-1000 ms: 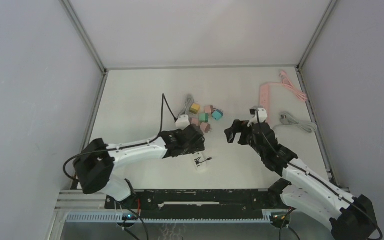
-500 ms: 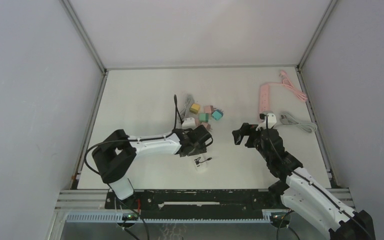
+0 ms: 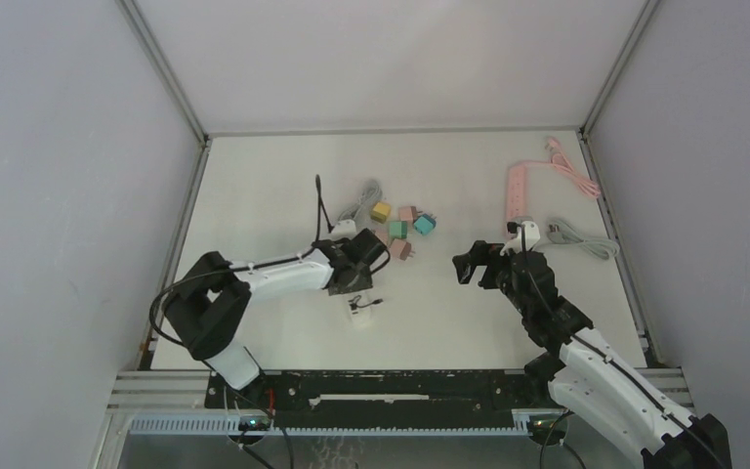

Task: Insert the plug
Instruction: Move the socket to the center of the board.

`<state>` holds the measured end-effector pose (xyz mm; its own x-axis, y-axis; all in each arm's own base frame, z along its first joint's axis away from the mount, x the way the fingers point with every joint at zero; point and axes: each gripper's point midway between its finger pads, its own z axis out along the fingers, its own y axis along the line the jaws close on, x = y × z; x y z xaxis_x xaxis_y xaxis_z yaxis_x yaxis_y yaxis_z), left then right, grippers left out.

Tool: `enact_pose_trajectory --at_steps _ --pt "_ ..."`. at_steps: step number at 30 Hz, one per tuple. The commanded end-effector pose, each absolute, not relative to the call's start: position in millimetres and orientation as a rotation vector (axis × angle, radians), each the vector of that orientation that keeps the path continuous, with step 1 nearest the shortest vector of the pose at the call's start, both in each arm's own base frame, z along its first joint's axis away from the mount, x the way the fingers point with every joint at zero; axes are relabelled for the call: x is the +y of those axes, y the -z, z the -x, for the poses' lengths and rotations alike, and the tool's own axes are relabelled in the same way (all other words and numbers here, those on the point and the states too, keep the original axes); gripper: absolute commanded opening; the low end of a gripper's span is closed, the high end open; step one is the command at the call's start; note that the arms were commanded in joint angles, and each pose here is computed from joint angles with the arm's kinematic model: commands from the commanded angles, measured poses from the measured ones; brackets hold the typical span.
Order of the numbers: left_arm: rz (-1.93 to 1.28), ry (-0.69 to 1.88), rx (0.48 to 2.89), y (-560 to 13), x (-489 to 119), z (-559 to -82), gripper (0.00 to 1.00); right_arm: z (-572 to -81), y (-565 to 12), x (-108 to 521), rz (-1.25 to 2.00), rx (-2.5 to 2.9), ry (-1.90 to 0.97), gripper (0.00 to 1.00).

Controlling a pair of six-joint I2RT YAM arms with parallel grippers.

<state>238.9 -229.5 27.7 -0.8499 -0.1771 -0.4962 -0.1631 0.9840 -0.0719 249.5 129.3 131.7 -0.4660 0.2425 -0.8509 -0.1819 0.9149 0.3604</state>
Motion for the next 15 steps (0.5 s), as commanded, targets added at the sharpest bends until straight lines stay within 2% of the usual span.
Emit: enact_pose_trajectory --at_steps 1,9,15 --pt "0.212 -0.125 2.529 -43 -168 -265 0.42 -254 -146 130 -0.018 1.938 -0.507 1.0" --pt "0.27 -0.207 2.506 -53 -111 -312 0.43 -255 -145 127 -0.013 1.939 -0.491 0.99" --pt "0.436 -0.287 2.5 -51 -50 -346 0.44 -257 -147 127 -0.028 1.936 -0.51 0.99"
